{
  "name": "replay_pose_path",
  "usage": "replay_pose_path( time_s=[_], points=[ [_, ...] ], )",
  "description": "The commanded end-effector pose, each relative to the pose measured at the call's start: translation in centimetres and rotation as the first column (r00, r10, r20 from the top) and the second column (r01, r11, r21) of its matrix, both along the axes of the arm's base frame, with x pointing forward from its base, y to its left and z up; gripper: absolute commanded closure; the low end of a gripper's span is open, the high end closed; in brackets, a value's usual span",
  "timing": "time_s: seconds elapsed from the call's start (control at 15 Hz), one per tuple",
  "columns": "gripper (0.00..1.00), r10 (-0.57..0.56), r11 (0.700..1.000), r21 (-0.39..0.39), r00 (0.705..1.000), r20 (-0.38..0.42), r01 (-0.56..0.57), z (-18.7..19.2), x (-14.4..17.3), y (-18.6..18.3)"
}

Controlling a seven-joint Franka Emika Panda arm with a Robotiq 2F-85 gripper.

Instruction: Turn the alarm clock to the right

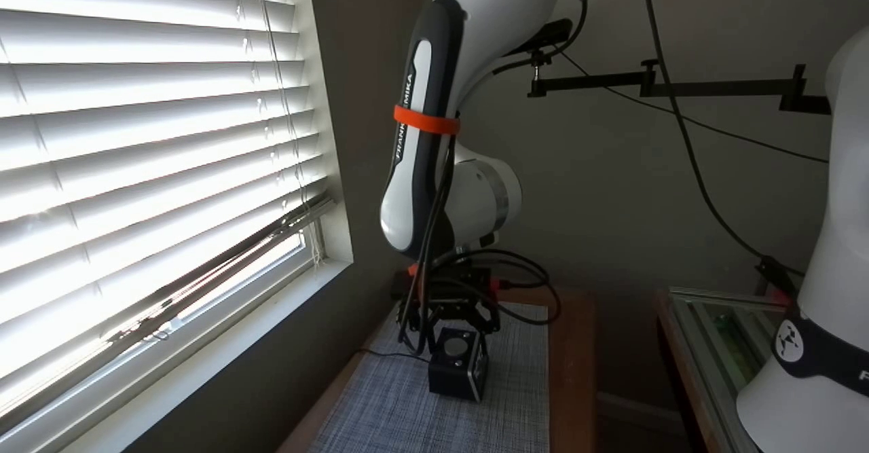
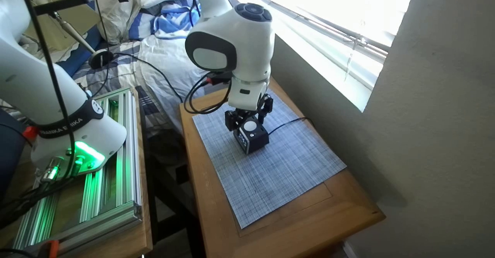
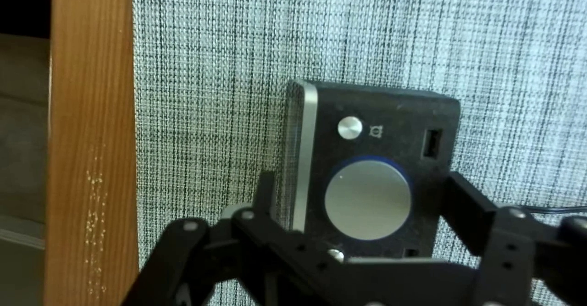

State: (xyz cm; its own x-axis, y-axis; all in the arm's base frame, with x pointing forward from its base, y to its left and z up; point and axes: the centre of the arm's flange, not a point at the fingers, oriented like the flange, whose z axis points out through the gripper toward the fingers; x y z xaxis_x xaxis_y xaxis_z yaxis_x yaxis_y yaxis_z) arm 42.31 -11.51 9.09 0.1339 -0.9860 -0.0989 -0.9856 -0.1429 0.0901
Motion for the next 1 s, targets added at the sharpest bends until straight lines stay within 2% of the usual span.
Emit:
replay_pose_path(
  time_s=[0.0, 0.13, 0.27, 0.33, 0.4, 0.47, 0.73, 0.93],
  points=[
    [0.27, -0.022, 1.000, 0.007, 1.000, 0.013, 0.022, -0.7, 0.4, -0.4],
    [0.22, -0.023, 1.000, 0.006, 1.000, 0.015, 0.023, -0.7, 0.4, -0.4],
    [0.22, -0.023, 1.000, 0.005, 1.000, 0.015, 0.023, -0.6, 0.4, -0.4],
    [0.24, -0.022, 1.000, 0.005, 1.000, 0.016, 0.022, -0.7, 0.4, -0.4],
    [0.38, -0.022, 1.000, 0.005, 1.000, 0.017, 0.022, -0.6, 0.4, -0.4],
    [0.48, -0.020, 1.000, 0.005, 1.000, 0.019, 0.020, -0.4, 0.4, -0.4],
    [0.48, 0.001, 1.000, -0.012, 1.000, 0.026, -0.001, 0.4, 0.3, -0.2],
    [0.48, 0.058, 0.997, -0.042, 0.998, 0.020, -0.057, 1.0, 0.3, -0.1]
  ],
)
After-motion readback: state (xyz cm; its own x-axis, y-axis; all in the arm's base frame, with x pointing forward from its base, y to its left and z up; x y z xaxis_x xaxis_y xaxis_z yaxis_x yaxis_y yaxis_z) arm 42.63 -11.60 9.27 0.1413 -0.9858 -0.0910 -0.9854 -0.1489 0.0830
